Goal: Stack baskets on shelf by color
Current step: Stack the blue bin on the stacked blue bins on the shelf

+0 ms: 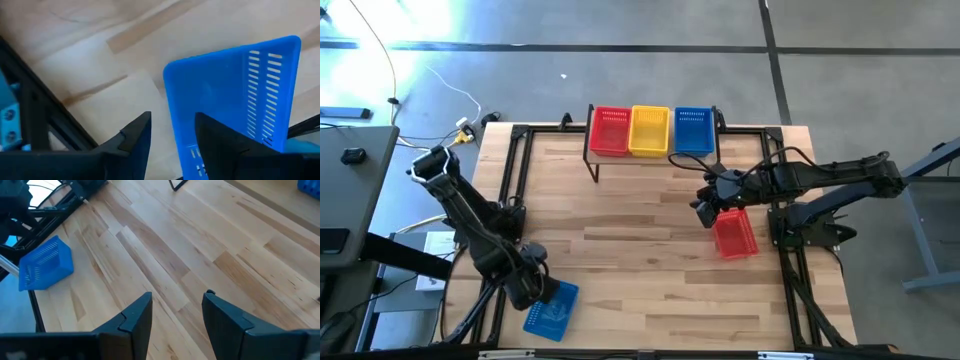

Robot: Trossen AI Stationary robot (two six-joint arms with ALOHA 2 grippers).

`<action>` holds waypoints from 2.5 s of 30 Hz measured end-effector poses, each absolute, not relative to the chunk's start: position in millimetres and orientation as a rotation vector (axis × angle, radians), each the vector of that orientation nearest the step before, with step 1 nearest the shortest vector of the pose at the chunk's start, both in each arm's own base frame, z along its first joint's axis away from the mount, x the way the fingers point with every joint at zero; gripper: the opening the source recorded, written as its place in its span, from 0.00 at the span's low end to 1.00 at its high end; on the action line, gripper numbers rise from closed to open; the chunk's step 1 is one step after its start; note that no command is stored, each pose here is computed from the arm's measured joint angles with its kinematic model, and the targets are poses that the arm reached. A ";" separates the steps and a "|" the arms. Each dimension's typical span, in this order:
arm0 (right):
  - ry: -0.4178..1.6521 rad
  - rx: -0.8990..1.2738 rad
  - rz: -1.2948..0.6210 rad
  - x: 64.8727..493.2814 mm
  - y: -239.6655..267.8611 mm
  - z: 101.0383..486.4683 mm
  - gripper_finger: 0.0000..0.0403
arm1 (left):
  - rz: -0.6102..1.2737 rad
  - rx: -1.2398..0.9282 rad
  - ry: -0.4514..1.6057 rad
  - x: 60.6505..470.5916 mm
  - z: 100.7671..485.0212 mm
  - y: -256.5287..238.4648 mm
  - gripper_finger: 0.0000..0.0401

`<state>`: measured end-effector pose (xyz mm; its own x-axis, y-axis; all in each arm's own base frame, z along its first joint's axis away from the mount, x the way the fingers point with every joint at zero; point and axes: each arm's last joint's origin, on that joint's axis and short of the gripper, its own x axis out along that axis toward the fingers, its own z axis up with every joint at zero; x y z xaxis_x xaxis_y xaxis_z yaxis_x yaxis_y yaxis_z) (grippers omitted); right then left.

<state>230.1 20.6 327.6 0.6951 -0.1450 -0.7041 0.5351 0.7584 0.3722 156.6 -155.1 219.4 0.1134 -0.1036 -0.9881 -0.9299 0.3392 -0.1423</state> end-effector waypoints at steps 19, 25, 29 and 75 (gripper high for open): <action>0.713 0.600 -0.408 229.7 20.6 327.2 0.39 | 0.947 -1.051 1.346 177.2 178.2 -174.9 0.33; 0.714 0.596 -0.407 229.6 20.6 327.2 0.39 | 0.995 -1.092 1.319 184.7 169.6 -175.8 0.21; 0.727 0.575 -0.379 229.6 21.1 327.1 0.39 | 1.028 -1.148 1.278 191.8 169.2 -170.7 0.07; 0.416 0.062 0.223 281.9 62.8 338.7 0.39 | 0.887 -0.972 0.729 313.2 278.9 36.4 0.01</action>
